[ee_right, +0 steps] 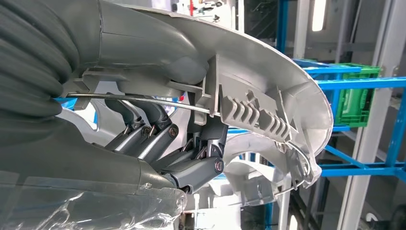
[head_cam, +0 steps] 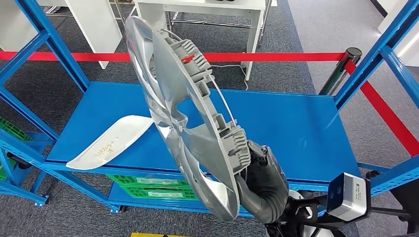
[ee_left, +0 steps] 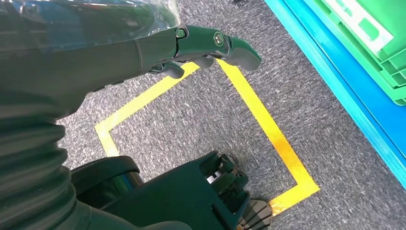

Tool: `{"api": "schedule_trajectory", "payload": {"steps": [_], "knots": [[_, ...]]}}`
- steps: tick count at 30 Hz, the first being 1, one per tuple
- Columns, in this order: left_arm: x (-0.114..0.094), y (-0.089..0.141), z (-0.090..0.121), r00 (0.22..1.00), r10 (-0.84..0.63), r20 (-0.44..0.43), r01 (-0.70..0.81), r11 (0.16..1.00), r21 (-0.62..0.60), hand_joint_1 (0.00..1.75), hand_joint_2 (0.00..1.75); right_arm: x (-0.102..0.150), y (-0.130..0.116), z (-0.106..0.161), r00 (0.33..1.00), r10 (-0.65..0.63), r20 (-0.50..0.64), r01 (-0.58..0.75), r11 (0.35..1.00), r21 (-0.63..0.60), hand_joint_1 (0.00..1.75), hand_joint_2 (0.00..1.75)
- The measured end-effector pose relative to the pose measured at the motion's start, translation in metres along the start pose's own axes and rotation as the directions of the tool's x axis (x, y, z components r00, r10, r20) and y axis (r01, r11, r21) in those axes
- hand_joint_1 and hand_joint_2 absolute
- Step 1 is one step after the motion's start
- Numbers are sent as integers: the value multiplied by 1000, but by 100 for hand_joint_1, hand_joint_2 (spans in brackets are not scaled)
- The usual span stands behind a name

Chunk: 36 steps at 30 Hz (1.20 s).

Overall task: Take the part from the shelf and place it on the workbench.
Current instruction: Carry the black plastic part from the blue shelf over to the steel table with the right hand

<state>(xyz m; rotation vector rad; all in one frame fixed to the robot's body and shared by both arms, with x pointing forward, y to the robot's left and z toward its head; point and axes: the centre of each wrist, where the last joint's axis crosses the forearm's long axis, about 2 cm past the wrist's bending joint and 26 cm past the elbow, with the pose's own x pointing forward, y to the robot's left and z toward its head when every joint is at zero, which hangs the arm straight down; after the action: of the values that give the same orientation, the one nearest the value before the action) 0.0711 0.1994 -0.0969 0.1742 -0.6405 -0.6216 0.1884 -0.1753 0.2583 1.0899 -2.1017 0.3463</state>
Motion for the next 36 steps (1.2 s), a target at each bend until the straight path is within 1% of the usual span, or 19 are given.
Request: {"api": "schedule_trajectory", "payload": {"steps": [36], "knots": [[1,2,-1,999,25,-35,-25,1000,-6,0,175,0,-2,4,998,40,-53,-44,995,-87,175,175]]}}
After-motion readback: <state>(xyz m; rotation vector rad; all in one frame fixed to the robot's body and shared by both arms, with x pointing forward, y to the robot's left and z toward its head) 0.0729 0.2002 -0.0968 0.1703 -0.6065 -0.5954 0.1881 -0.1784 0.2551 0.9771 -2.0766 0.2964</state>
